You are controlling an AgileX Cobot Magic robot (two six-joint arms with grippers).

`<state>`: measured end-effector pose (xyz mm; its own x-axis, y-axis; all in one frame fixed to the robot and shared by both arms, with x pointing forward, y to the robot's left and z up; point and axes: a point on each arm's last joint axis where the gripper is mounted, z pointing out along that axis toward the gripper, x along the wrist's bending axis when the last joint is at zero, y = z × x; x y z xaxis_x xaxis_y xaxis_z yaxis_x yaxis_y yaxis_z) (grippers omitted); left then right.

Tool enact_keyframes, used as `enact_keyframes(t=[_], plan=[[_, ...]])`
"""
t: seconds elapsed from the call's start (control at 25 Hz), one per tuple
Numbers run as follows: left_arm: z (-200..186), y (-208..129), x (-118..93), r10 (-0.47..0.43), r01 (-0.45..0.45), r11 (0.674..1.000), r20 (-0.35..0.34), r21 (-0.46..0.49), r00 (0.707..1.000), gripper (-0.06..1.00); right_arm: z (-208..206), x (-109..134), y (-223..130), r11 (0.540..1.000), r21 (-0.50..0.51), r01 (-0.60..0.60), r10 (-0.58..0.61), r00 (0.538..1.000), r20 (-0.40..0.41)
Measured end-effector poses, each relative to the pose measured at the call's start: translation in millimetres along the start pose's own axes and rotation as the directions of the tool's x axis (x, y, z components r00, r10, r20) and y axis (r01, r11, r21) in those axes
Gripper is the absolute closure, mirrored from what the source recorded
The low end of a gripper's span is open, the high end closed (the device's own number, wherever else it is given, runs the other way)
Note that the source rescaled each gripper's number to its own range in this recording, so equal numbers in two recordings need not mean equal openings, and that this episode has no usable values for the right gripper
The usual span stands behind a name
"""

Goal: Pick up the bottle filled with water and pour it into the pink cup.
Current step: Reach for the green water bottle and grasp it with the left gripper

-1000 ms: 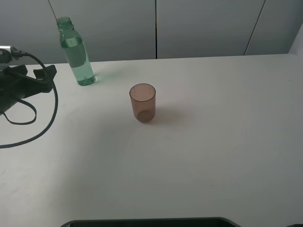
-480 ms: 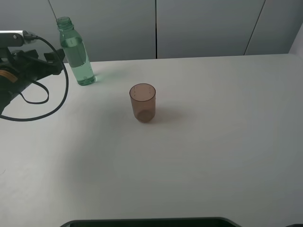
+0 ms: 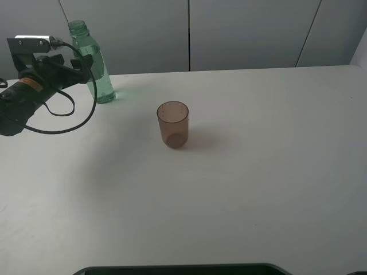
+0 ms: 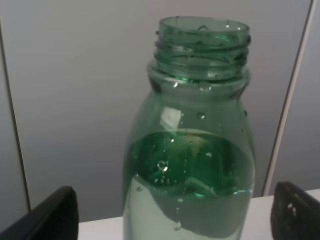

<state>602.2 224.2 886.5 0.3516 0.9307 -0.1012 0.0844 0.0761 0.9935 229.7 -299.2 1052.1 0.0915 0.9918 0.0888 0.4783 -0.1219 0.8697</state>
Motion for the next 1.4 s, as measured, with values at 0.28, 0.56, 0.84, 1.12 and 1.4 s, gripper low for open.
enact_keyframes(t=[0.28, 0.56, 0.84, 1.12, 1.4], plan=[[22, -19, 3, -0.033, 0.033, 0.999, 0.033, 0.022, 0.999, -0.06, 0, 0, 0, 1.0, 0.0, 0.0, 0.0, 1.0, 0.0], [39, -32, 5, -0.025, 0.024, 0.999, 0.062, 0.03, 0.998, -0.06, 0, 0, 0, 1.0, 0.0, 0.0, 0.0, 1.0, 0.0], [54, -40, 6, -0.003, 0.0, 1.0, 0.101, 0.026, 0.995, -0.06, 0, 0, 0, 1.0, 0.0, 0.0, 0.0, 1.0, 0.0], [60, -48, 5, 0.0, -0.004, 0.999, 0.113, 0.038, 0.994, -0.06, 0, 0, 0, 1.0, 0.0, 0.0, 0.0, 1.0, 0.0], [64, -45, 3, 0.006, -0.008, 1.0, 0.12, 0.023, 0.993, -0.06, 0, 0, 0, 1.0, 0.0, 0.0, 0.0, 1.0, 0.0]])
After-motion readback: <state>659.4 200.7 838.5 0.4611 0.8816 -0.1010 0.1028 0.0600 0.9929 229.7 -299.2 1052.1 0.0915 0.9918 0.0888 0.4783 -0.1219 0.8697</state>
